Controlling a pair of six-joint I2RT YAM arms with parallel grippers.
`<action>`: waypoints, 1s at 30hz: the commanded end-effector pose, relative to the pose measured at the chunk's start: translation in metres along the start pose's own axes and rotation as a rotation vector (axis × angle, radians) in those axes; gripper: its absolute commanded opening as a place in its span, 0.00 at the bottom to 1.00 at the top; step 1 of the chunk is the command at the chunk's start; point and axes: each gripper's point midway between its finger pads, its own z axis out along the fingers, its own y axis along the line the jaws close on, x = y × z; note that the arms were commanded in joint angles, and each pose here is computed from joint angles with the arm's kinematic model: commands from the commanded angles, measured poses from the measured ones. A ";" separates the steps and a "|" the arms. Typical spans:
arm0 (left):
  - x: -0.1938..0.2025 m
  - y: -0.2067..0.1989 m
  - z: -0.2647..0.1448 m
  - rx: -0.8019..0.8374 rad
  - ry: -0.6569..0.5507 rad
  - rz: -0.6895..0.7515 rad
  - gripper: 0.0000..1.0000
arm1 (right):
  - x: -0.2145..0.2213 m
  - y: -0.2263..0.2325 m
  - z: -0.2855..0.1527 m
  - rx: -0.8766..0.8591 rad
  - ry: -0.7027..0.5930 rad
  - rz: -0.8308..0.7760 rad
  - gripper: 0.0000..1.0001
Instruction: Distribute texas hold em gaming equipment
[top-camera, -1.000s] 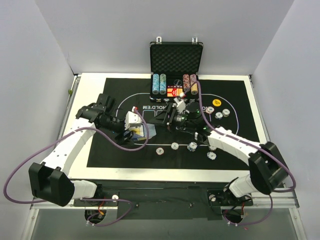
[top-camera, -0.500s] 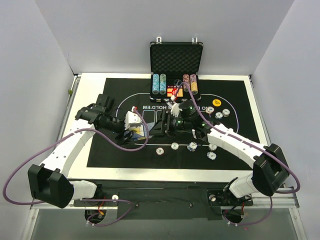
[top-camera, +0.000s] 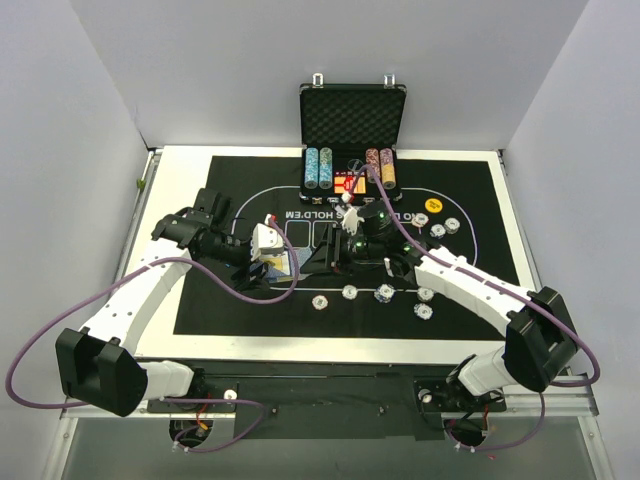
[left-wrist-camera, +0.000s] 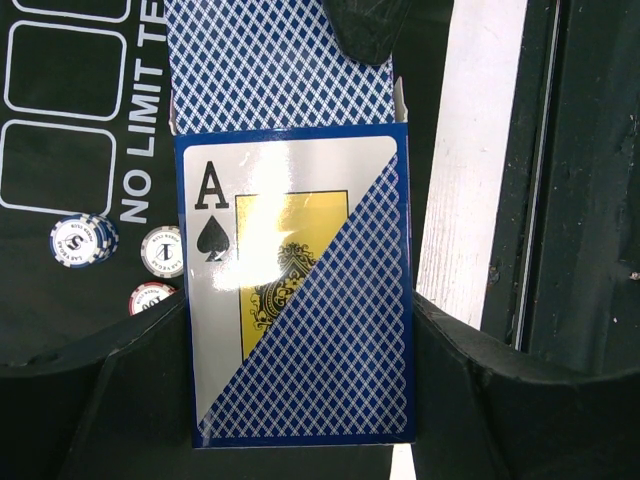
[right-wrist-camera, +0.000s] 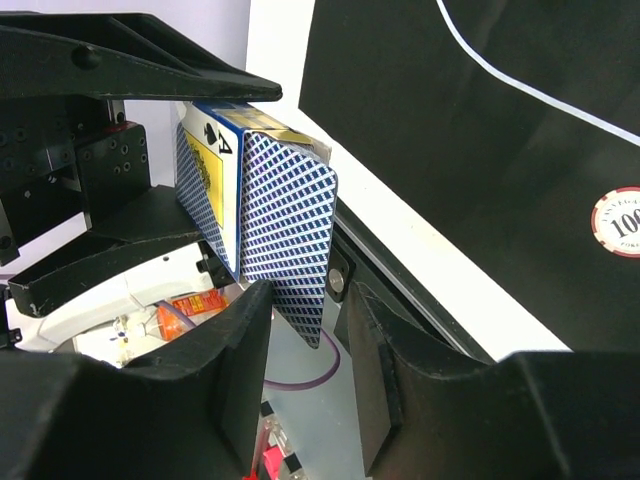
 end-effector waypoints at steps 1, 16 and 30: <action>-0.022 -0.004 -0.006 -0.002 -0.082 0.068 0.11 | -0.019 0.014 -0.008 -0.020 -0.059 -0.032 0.31; -0.032 -0.009 -0.007 0.005 -0.149 -0.008 0.09 | -0.026 0.016 -0.031 -0.037 -0.126 -0.027 0.26; -0.039 -0.010 -0.008 0.009 -0.158 -0.009 0.09 | -0.017 0.018 -0.020 0.036 -0.091 -0.083 0.45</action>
